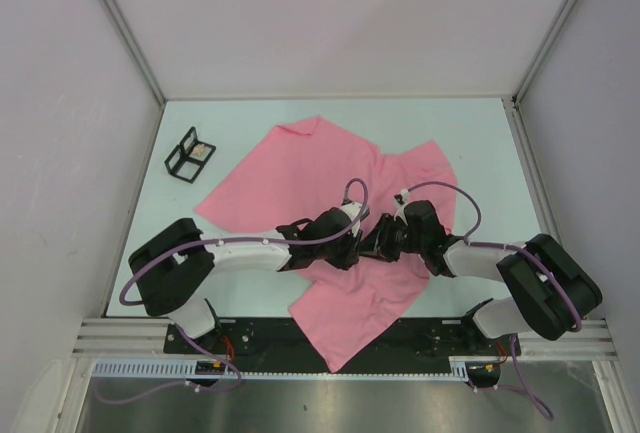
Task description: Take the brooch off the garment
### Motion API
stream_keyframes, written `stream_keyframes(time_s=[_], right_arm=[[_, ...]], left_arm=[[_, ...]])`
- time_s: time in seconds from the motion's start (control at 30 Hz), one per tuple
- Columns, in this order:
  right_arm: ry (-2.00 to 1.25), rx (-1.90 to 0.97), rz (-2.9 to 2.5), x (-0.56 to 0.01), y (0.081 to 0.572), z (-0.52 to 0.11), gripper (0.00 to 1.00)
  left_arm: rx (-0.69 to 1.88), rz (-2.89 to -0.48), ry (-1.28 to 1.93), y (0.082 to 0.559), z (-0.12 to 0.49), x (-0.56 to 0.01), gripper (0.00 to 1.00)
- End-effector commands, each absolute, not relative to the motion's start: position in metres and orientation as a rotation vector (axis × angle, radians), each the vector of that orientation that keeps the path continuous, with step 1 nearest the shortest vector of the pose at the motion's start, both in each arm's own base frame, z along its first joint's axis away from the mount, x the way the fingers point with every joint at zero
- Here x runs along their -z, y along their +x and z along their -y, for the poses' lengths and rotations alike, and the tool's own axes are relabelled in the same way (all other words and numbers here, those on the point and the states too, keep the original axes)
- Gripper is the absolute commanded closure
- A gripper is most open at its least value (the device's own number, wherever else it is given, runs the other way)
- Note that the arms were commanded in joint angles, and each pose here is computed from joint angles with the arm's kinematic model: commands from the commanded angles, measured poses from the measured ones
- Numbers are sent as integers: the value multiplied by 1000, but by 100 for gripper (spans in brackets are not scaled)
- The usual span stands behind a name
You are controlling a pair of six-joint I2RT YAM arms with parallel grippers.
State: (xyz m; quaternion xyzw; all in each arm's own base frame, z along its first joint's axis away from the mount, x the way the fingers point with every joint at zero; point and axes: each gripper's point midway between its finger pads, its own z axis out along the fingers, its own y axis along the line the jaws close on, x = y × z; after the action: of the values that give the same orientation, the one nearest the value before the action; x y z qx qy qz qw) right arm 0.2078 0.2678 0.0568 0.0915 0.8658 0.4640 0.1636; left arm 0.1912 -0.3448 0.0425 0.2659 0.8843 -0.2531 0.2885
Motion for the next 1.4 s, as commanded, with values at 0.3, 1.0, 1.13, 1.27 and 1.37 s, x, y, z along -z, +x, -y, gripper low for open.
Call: stream_keyframes(time_s=[0.3,1.0,1.13,1.27,1.37], right_arm=[[184,-1302,-2416,-72,206,-268,61],[152,-1347,-2397,-70,215,-290,60],[207,-1350,-2417,-71,213,-290,64],[251,-1362,-2425,-73,213,-289,65],[287,-1381,-2428,-76,212,-290,67]], left_arm=[[655,-2305,655,206,349,-55,95],[615,-2300,645,212,341,-55,93],[597,-2289,646,214,338,-57,73],[591,-2278,653,216,340,-57,66],[609,-2274,658,216,343,-58,64]])
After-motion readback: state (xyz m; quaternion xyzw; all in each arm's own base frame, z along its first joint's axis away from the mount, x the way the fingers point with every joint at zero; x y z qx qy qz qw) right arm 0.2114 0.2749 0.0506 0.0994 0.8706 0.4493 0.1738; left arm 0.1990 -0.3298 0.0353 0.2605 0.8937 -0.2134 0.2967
